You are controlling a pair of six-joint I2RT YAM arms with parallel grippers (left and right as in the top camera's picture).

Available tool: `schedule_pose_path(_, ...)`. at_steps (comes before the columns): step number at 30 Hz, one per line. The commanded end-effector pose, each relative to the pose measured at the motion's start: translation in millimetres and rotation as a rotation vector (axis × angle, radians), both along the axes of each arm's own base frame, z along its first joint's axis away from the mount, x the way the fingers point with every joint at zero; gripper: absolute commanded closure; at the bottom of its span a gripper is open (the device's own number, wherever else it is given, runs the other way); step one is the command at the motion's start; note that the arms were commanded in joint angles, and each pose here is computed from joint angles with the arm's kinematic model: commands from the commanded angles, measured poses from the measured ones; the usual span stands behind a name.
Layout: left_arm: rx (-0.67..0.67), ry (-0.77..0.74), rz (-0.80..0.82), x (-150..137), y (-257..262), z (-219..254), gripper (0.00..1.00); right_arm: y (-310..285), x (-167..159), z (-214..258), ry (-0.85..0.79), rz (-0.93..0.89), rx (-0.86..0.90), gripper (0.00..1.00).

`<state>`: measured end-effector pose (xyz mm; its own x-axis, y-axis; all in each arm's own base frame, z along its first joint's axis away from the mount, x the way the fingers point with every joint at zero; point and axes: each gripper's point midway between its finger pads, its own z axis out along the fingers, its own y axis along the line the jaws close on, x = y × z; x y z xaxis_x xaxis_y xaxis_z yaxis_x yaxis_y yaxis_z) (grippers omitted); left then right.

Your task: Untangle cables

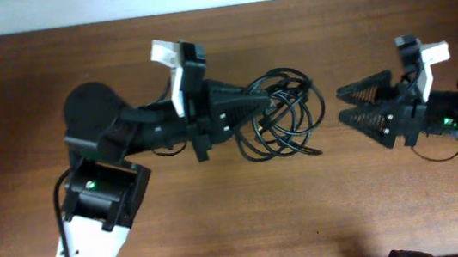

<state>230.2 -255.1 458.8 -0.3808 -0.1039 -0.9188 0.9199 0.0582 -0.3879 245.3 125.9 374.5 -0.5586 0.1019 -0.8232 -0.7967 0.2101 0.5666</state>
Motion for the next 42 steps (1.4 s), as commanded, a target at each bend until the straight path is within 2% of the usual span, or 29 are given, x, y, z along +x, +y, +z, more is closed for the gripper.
schedule_pose_path(1, -0.028, -0.072, -0.045, -11, -11, 15, 1.0, 14, -13, 6, -0.067, 0.075, 0.01, 0.26)
schedule_pose_path(7, -0.064, -0.139, -0.103, -31, -23, 27, 1.0, 26, -14, 2, -0.077, 0.101, -0.024, 0.3)
schedule_pose_path(17, -0.097, -0.141, -0.154, -51, -50, 30, 1.0, 28, -12, -2, -0.077, 0.089, -0.046, 0.3)
schedule_pose_path(18, -0.099, -0.136, -0.152, -50, -53, 30, 1.0, 28, -12, -2, -0.077, 0.089, -0.045, 0.31)
schedule_pose_path(21, -0.098, -0.117, -0.15, -49, -61, 26, 1.0, 28, -12, -2, -0.077, 0.09, -0.045, 0.48)
schedule_pose_path(23, -0.098, -0.107, -0.122, -42, -63, 25, 1.0, 28, -13, -1, -0.077, 0.095, -0.04, 0.68)
schedule_pose_path(24, -0.1, -0.097, -0.093, -36, -63, 24, 1.0, 28, -13, -1, -0.077, 0.095, -0.04, 0.84)
schedule_pose_path(25, -0.104, -0.089, -0.059, -30, -63, 25, 1.0, 28, -13, -1, -0.074, 0.095, -0.039, 0.94)
schedule_pose_path(29, -0.113, -0.065, 0.069, -5, -57, 26, 1.0, 27, -13, -1, -0.066, 0.092, -0.038, 0.96)
schedule_pose_path(33, -0.045, 0.043, 0.239, 38, -37, 2, 1.0, 27, -14, -3, -0.048, 0.092, -0.036, 0.96)
schedule_pose_path(34, 0.006, 0.121, 0.346, 60, -24, -18, 1.0, 27, -15, -3, -0.044, 0.092, -0.036, 0.96)
schedule_pose_path(37, 0.088, 0.335, 0.606, 101, 13, -61, 1.0, 27, -15, -3, -0.044, 0.092, -0.036, 0.96)
schedule_pose_path(39, 0.116, 0.476, 0.748, 117, 39, -86, 1.0, 27, -15, -3, -0.044, 0.092, -0.036, 0.96)
schedule_pose_path(42, 0.136, 0.538, 0.806, 123, 55, -99, 1.0, 27, -14, -3, -0.045, 0.092, -0.036, 0.96)
